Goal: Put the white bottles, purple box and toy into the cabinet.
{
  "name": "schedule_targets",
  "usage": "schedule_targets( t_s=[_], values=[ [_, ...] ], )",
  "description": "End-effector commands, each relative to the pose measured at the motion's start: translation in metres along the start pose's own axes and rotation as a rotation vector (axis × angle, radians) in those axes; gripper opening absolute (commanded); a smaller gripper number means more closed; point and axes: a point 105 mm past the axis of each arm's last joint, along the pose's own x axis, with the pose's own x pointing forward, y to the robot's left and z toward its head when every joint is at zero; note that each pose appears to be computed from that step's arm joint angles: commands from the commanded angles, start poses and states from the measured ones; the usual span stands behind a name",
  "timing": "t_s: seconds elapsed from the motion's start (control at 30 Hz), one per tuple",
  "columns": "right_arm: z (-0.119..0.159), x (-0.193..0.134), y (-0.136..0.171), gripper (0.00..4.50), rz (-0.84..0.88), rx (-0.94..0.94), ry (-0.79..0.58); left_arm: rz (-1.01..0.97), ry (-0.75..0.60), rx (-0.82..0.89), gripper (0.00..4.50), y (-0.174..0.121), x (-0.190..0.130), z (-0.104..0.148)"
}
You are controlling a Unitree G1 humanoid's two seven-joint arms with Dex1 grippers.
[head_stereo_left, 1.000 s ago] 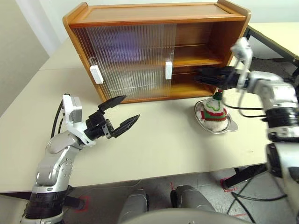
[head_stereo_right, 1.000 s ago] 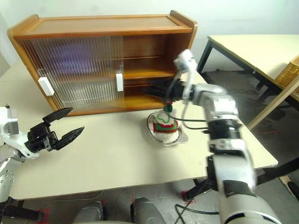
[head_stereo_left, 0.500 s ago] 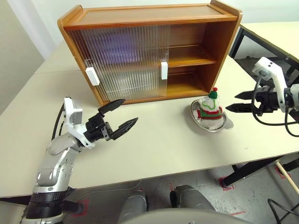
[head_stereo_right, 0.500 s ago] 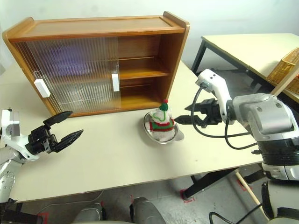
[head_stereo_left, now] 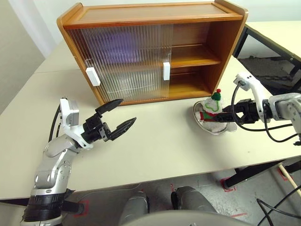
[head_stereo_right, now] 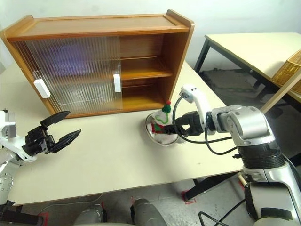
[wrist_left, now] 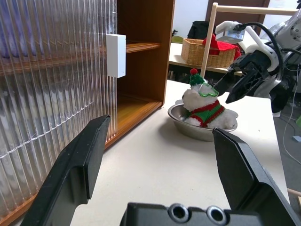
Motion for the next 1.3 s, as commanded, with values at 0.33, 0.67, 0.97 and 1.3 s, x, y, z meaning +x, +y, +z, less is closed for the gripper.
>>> schedule_targets(
  t_s=[0.33, 0.67, 0.97, 1.3],
  values=[
    [-0.007, 0.020, -0.001, 4.48, -0.025, 0.009, -0.011, -0.017, 0.022, 0.011, 4.50, -0.002, 0.001, -0.001],
    [-0.001, 0.031, -0.005, 1.30, -0.065, 0.030, -0.058, -0.007, 0.026, 0.014, 4.50, -0.002, 0.000, 0.001],
    [0.011, 0.015, 0.000, 0.01, -0.029, 0.026, -0.080, -0.006, 0.021, 0.011, 4.50, -0.003, 0.004, 0.002],
    [0.042, -0.012, 0.007, 0.01, 0.031, 0.023, -0.159, -0.013, 0.020, 0.012, 4.50, -0.002, 0.010, 0.005]
  ],
)
